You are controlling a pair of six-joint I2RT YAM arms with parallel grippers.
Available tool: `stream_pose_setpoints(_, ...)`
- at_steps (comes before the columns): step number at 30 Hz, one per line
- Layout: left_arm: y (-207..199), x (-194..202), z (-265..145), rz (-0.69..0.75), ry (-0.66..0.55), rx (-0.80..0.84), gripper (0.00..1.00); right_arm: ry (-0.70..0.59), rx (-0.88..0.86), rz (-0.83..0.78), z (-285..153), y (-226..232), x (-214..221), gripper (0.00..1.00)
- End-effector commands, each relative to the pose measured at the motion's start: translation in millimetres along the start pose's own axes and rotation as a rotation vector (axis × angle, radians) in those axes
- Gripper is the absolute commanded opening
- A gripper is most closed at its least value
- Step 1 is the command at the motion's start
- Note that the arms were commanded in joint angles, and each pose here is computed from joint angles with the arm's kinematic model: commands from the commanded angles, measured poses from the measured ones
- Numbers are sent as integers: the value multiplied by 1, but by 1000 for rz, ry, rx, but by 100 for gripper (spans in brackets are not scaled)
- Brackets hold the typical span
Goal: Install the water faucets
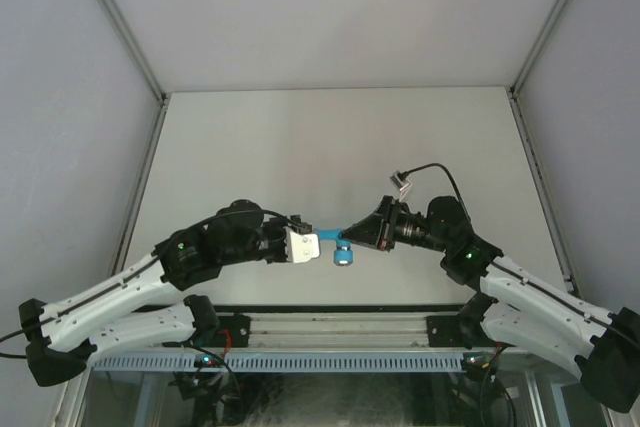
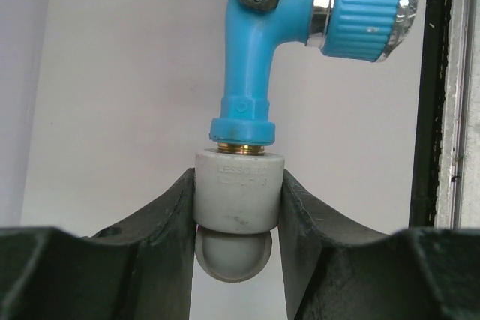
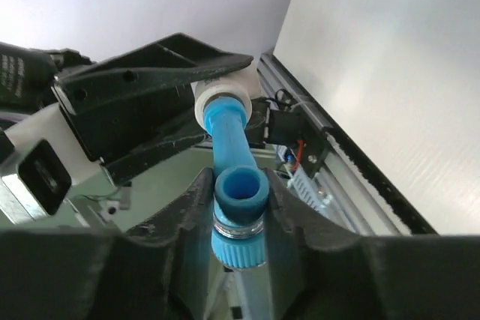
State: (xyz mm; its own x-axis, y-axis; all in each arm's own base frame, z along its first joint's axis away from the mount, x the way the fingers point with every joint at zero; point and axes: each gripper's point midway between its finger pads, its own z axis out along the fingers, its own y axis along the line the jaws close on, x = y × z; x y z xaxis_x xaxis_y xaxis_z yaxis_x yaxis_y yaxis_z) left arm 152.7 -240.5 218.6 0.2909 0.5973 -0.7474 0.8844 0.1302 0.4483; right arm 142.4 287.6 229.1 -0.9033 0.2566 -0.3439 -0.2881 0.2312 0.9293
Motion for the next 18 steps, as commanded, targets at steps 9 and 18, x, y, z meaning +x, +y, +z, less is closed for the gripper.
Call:
stream_pose_setpoints(9,17,-22,-10,-1,-89,-73,0,-308,13,-441,-37,28,-63,91)
stream_pose_setpoints(18,12,-23,-10,-5,-92,-47,0,-224,41,-1567,-62,22,-56,95)
